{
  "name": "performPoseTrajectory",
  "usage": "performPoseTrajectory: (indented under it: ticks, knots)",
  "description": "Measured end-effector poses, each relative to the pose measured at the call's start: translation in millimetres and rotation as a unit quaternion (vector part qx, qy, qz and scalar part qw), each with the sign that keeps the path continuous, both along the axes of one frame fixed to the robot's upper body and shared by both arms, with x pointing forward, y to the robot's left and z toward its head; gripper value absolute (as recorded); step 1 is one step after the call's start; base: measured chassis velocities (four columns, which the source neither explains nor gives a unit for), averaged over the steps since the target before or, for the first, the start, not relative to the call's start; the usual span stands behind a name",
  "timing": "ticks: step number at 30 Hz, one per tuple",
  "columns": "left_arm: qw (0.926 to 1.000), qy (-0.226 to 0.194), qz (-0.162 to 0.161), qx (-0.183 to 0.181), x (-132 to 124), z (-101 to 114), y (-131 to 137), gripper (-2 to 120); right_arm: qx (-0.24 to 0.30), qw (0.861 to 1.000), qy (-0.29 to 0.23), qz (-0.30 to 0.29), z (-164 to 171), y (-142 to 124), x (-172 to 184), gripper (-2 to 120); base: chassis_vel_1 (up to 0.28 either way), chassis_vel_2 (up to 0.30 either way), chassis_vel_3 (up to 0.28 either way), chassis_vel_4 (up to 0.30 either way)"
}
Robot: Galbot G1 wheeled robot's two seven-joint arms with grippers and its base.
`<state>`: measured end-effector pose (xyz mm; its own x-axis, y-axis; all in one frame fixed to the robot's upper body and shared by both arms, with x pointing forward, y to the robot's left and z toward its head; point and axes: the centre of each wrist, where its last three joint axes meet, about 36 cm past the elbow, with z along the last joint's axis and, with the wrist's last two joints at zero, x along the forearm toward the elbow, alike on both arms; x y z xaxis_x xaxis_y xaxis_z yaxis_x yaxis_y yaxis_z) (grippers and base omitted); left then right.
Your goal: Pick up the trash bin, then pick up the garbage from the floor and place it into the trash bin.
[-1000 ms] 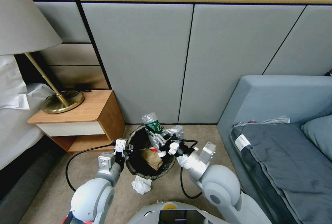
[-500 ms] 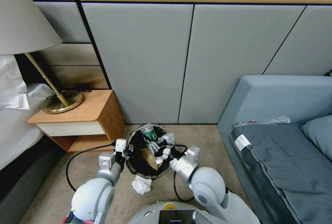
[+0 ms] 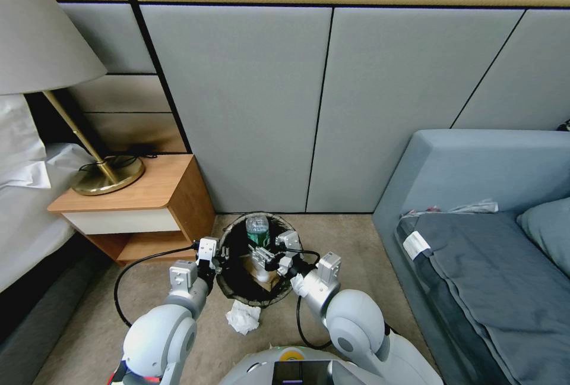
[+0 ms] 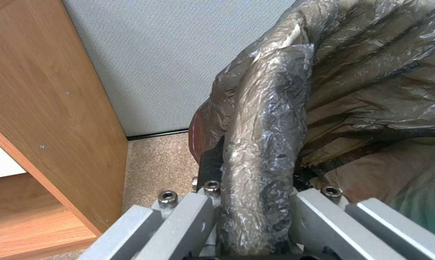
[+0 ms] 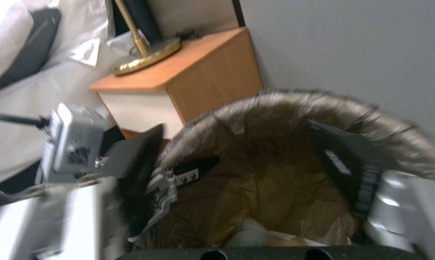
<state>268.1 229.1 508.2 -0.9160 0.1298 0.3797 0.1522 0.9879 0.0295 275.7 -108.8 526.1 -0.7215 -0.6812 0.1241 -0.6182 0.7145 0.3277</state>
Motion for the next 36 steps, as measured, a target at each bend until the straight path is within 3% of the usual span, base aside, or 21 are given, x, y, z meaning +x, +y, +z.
performPoseTrajectory:
  ticks: [5,14,24,26,27,30,31,32,34,35,36]
  knots:
    - [1.0,0.001,0.0,0.0,0.6,-0.9,0.2,1,0.003,1.0,-0.001,-0.01,3.3,-5.5,-2.7,99,0.0,0.0,0.0,0.0]
    - [1.0,0.002,0.0,0.001,0.5,-1.0,0.9,1,0.015,0.999,-0.011,-0.041,17.1,-19.4,-10.1,100,0.0,0.0,0.0,0.0]
    - [1.0,0.004,0.003,0.001,0.4,-2.5,1.8,1,0.025,0.988,-0.017,-0.154,22.1,-40.6,-13.9,100,0.0,0.0,0.0,0.0]
    - [1.0,0.005,0.005,0.001,-0.4,-2.6,2.1,1,0.021,0.977,-0.036,-0.208,16.8,-44.0,-17.9,100,0.0,0.0,0.0,0.0]
    - [1.0,0.005,0.005,0.001,-0.4,-2.6,2.1,1,0.021,0.977,-0.036,-0.208,16.8,-44.0,-17.9,100,0.0,0.0,0.0,0.0]
    - [0.9999,0.003,0.012,0.0,-3.4,-0.6,2.7,1,-0.004,0.956,-0.12,-0.266,11.5,-53.4,-20.1,100,0.0,0.0,0.0,0.0]
    - [0.9999,0.003,0.012,0.0,-3.4,-0.6,2.7,1,-0.004,0.956,-0.12,-0.266,11.5,-53.4,-20.1,100,0.0,0.0,0.0,0.0]
    - [0.9999,0.001,0.012,0.0,-3.5,0.1,2.7,1,-0.025,0.941,-0.167,-0.293,4.9,-60.9,-15.7,100,0.0,0.0,0.0,0.0]
    - [0.9999,0.0,0.013,0.001,-3.4,0.4,2.9,1,-0.043,0.933,-0.184,-0.306,-3.2,-65.7,-11.6,100,0.0,0.0,0.0,0.0]
    - [0.9999,-0.002,0.014,0.002,-3.4,1.3,3.7,1,-0.089,0.915,-0.215,-0.329,-30.3,-85.1,-3.0,100,0.0,0.0,0.0,0.0]
    - [0.9999,-0.002,0.016,0.003,-3.5,1.5,4.2,1,-0.117,0.91,-0.219,-0.331,-51.1,-102.2,-3.2,100,0.0,0.0,0.0,0.0]
